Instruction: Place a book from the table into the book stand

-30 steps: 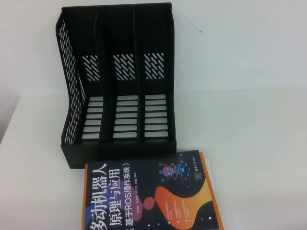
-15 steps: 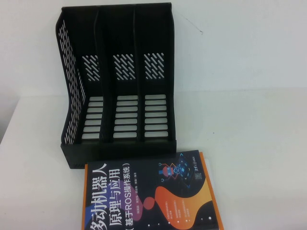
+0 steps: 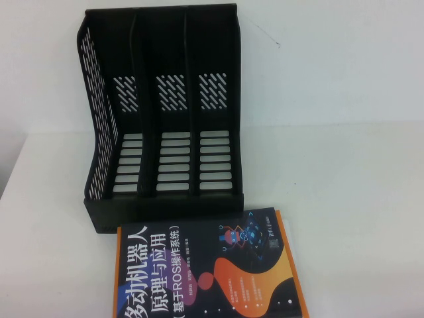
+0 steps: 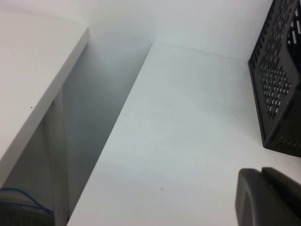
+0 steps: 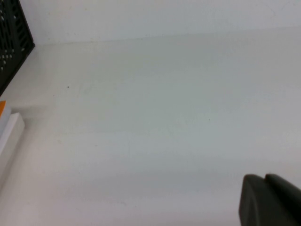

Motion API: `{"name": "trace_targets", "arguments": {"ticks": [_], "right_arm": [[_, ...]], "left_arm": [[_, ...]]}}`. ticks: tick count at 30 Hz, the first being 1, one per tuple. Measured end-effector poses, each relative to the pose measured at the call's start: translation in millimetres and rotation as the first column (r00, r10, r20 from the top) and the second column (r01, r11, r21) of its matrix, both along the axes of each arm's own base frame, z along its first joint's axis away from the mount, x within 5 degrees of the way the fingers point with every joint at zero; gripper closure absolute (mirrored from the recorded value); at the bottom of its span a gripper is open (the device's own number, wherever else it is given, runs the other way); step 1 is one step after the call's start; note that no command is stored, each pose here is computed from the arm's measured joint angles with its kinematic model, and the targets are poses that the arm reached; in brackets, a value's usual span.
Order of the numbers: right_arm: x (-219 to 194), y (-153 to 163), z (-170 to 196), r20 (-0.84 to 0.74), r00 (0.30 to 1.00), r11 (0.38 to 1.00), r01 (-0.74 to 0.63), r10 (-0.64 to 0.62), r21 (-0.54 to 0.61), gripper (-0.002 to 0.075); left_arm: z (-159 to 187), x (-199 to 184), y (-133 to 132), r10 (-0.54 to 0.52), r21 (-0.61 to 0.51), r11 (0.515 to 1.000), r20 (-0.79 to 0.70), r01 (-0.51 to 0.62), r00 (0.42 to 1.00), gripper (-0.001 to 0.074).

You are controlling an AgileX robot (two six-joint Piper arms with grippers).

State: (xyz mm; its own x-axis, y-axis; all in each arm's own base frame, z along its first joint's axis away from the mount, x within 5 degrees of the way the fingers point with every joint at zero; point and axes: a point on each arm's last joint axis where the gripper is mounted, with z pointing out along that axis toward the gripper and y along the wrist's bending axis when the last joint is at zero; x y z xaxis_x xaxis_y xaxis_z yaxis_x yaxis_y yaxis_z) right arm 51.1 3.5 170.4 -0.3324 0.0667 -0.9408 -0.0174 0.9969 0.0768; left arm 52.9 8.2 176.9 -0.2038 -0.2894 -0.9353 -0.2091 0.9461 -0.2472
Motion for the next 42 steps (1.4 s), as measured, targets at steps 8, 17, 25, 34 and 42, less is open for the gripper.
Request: {"name": "trace_targets", "arguments": {"ticks": [8,17,25,34,42], "right_arm": [[0.0,0.0,0.0,0.0,1.0,1.0,0.0,0.0,0.0,0.0729],[0.0,0.0,0.0,0.0,1.0,1.0,0.0,0.0,0.0,0.0729],[0.0,0.0,0.0,0.0,1.0,1.0,0.0,0.0,0.0,0.0729],[0.0,0.0,0.0,0.0,1.0,1.0,0.0,0.0,0.0,0.0729],[0.0,0.0,0.0,0.0,1.0,1.0,0.0,0.0,0.0,0.0729]], "left_arm": [[0.0,0.0,0.0,0.0,0.0,1.0,0.0,0.0,1.0,0.0738],[0.0,0.0,0.0,0.0,0.0,1.0,0.0,0.0,1.0,0.0738],[7.3,1.7,0.3,-0.003,0.026,1.0,0.084,0.001,0.996,0.0738],[61.3,-5.7,0.4,-0.002,0.019,1.0,0.644,-0.013,0.765,0.0738],[85.7,-22.7,-0.8,-0.025,0.055,0.998,0.854,-0.042,0.519,0.0738]]}}
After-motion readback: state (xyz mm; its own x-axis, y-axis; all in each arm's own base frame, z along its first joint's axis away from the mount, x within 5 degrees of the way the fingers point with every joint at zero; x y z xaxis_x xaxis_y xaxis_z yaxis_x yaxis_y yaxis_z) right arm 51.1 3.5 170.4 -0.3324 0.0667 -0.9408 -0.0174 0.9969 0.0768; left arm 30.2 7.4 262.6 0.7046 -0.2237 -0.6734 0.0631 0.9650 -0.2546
